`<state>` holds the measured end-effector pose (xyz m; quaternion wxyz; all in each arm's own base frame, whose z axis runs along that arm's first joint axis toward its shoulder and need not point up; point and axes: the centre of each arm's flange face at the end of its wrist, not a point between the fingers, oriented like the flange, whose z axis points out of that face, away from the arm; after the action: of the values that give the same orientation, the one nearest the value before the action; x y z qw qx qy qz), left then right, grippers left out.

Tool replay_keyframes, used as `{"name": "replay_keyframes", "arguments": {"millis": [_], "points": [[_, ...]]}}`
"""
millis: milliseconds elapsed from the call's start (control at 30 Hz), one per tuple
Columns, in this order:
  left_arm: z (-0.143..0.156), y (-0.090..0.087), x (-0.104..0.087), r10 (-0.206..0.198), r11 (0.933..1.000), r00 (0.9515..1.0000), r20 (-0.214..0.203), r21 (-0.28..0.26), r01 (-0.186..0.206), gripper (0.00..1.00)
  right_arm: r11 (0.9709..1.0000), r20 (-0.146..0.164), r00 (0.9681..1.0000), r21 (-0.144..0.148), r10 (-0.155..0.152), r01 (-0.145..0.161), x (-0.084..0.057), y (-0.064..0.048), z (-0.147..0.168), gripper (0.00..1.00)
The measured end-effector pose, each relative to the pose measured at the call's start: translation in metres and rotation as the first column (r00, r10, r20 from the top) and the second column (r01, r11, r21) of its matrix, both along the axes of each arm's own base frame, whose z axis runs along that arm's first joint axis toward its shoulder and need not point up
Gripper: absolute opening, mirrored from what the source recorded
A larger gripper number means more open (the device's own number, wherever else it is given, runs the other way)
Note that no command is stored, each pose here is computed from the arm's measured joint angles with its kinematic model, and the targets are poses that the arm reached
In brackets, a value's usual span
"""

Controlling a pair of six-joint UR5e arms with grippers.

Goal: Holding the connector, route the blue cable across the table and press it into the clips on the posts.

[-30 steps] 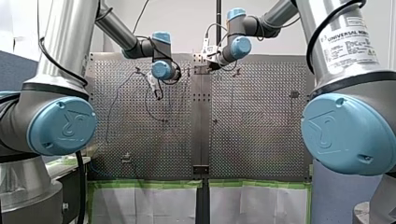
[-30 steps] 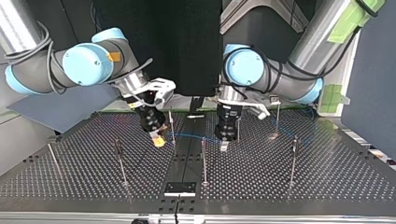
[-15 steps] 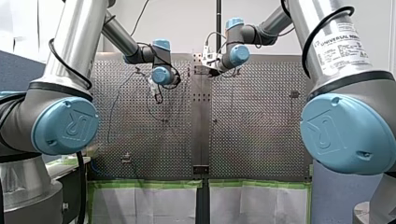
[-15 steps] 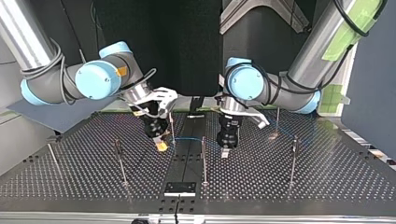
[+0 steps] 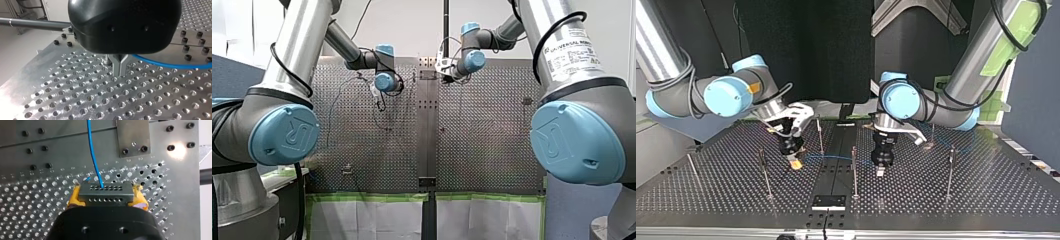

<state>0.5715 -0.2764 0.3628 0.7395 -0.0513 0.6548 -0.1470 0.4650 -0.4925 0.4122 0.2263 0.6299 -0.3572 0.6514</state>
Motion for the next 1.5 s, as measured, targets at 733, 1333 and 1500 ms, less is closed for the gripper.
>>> {"name": "replay_keyframes", "arguments": {"millis": [733,1333,1500], "points": [[0.014,-0.009,-0.039,0.023,0.9989,0.9949,-0.098,0.043,-0.018,1.0,0.9998,-0.02,0.9998,-0.021,0.002,-0.003,-0.008,-0.007,0.002,0.0],[-0.005,-0.027,-0.101,-0.038,0.9979,0.9825,-0.182,0.045,0.047,1.0,0.9997,-0.03,0.9995,-0.026,0.001,-0.002,-0.009,-0.006,0.003,0.0],[0.008,-0.027,-0.123,-0.055,0.9976,0.9869,-0.152,0.032,0.061,1.0,0.9996,-0.029,0.9996,-0.027,0.0,-0.001,-0.009,-0.006,0.004,0.0]]}}
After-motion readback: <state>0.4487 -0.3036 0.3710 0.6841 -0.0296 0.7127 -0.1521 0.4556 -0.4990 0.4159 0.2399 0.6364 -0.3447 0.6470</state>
